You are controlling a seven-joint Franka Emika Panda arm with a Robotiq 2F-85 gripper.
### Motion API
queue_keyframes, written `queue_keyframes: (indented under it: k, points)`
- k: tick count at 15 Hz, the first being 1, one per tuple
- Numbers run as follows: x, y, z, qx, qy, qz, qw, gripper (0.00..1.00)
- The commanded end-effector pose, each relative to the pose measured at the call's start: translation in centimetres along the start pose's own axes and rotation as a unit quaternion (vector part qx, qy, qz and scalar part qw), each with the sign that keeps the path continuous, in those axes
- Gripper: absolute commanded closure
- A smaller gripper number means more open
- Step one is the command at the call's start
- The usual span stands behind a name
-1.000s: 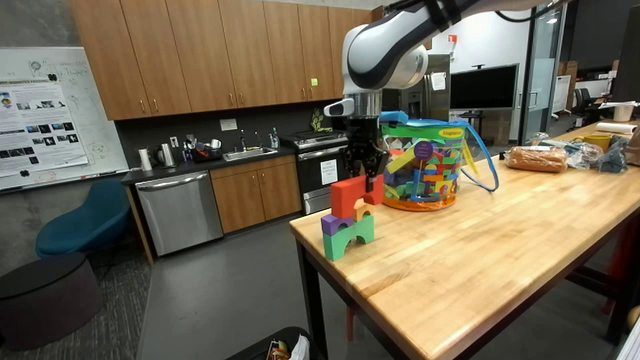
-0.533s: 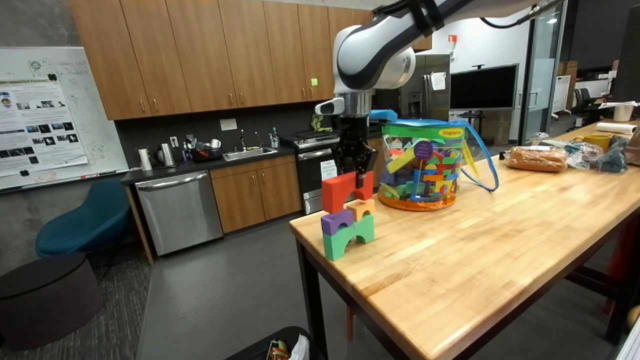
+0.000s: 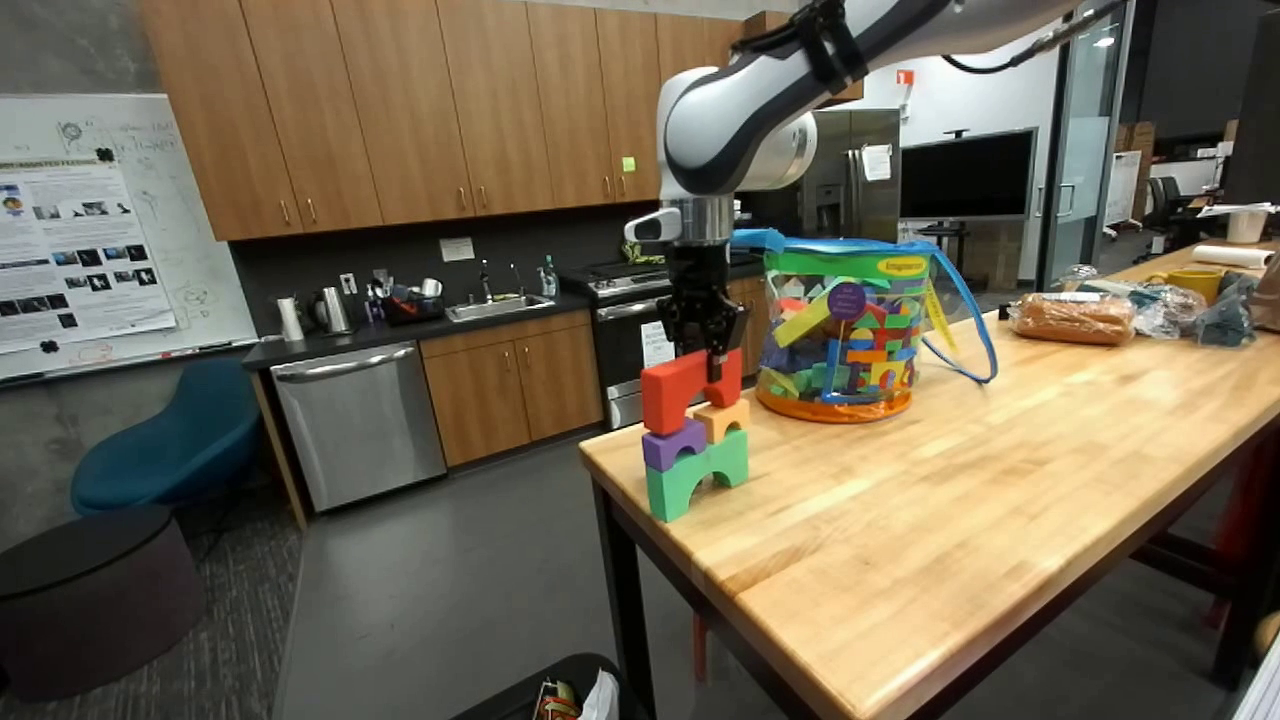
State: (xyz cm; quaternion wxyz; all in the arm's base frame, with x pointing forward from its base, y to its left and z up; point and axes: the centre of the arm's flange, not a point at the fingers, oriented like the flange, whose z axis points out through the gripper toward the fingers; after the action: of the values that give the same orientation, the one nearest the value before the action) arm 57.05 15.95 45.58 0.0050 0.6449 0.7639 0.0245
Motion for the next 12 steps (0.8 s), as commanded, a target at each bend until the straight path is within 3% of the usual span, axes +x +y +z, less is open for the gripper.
queue_keyframes:
  k: [1,10,11,12]
  points:
    - [-0.07,0.75,-0.12,0.003,-0.008,-0.003,1.0,0.85]
    - [-0.32,0.76,0.27,0.004,-0.009,-0.001,0.9999,0.85]
    - [-0.38,0.69,0.25,0.004,-0.009,-0.001,1.0,0.5]
    - [-0.44,0.64,0.25,0.004,-0.009,0.0,1.0,0.34]
